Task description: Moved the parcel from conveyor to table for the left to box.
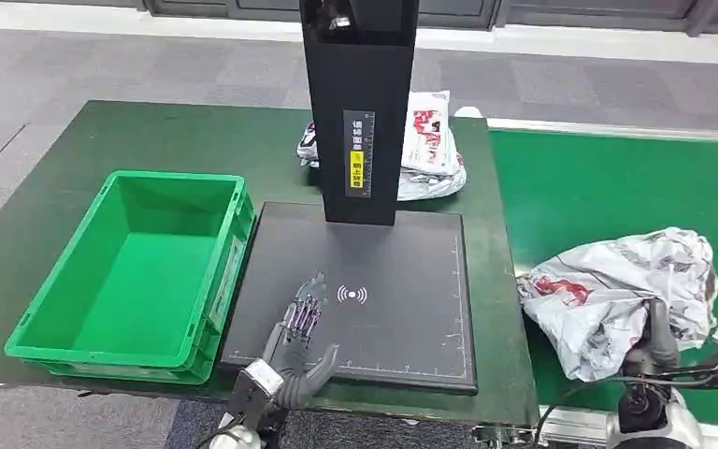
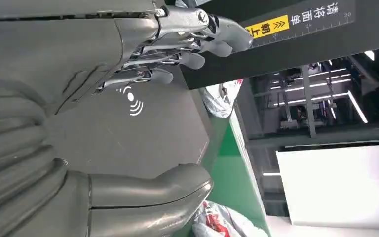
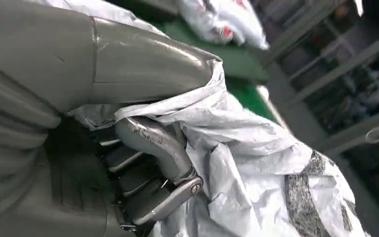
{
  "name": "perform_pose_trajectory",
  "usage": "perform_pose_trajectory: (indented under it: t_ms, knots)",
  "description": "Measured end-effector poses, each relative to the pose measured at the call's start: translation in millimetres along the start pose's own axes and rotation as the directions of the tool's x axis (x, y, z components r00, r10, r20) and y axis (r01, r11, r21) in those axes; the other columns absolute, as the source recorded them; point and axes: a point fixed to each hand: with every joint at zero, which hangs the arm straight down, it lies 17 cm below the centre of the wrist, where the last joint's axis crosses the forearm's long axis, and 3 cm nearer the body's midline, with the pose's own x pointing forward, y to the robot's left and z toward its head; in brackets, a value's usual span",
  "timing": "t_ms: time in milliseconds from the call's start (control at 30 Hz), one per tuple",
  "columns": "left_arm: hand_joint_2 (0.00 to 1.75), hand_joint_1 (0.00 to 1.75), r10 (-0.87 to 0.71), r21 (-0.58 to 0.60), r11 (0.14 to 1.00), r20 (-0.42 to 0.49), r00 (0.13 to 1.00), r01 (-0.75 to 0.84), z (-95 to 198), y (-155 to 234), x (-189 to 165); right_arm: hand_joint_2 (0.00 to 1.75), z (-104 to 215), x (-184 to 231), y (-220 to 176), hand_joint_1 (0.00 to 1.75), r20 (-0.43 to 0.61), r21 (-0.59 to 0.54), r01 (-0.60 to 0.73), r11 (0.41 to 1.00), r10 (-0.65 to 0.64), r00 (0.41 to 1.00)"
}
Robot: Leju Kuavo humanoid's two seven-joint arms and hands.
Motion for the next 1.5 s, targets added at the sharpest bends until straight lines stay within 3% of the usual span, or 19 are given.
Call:
perform_pose_trajectory:
  t_ms: [333, 533, 767, 1200, 1367, 1400, 1433, 1500]
  knots:
    - [1.75, 0.0, -0.003, 0.008, 1.0, 0.001, 1.0, 0.003, 1.4, 1.4, -0.3, 1.75, 13.2, 34.9, 83.1, 1.75, 0.11, 0.183, -0.036, 0.982, 0.016, 0.994]
    - [1.75, 0.0, -0.001, -0.001, 1.0, -0.009, 1.0, 0.001, 2.6, -0.6, -2.0, 1.75, 37.7, 63.9, 154.4, 1.75, 0.202, 0.335, -0.089, 0.938, 0.021, 0.979]
    - [1.75, 0.0, 0.0, -0.003, 1.0, -0.011, 1.0, -0.001, 1.7, -0.1, -3.0, 1.75, 57.0, 75.0, 207.2, 1.75, 0.244, 0.445, -0.111, 0.889, -0.001, 0.97]
    - [1.75, 0.0, 0.013, -0.024, 1.0, 0.001, 1.0, -0.013, -8.0, -8.8, 1.1, 1.75, 66.1, 64.8, 286.6, 1.75, 0.208, 0.587, -0.117, 0.801, -0.01, 0.978]
    - [1.75, 0.0, 0.023, -0.04, 0.999, -0.003, 1.0, -0.023, -12.6, -13.4, 0.6, 1.75, 44.0, -0.3, 302.9, 1.75, 0.054, 0.581, -0.103, 0.807, 0.088, 0.995]
    - [1.75, 0.0, 0.025, -0.045, 0.999, -0.004, 1.0, -0.025, -14.0, -14.4, 0.0, 1.75, 41.3, -19.9, 304.2, 0.09, 0.015, 0.578, -0.101, 0.81, 0.113, 0.993]
    - [1.75, 0.0, 0.026, -0.047, 0.999, -0.005, 1.0, -0.026, -15.1, -15.1, -0.7, 0.0, 40.3, -38.0, 304.3, 0.0, -0.017, 0.575, -0.1, 0.812, 0.134, 0.991]
    - [1.75, 0.0, 0.027, -0.05, 0.998, -0.009, 1.0, -0.028, -16.3, -15.7, -2.4, 0.0, 41.6, -67.4, 306.2, 0.0, -0.075, 0.579, -0.099, 0.809, 0.174, 0.982]
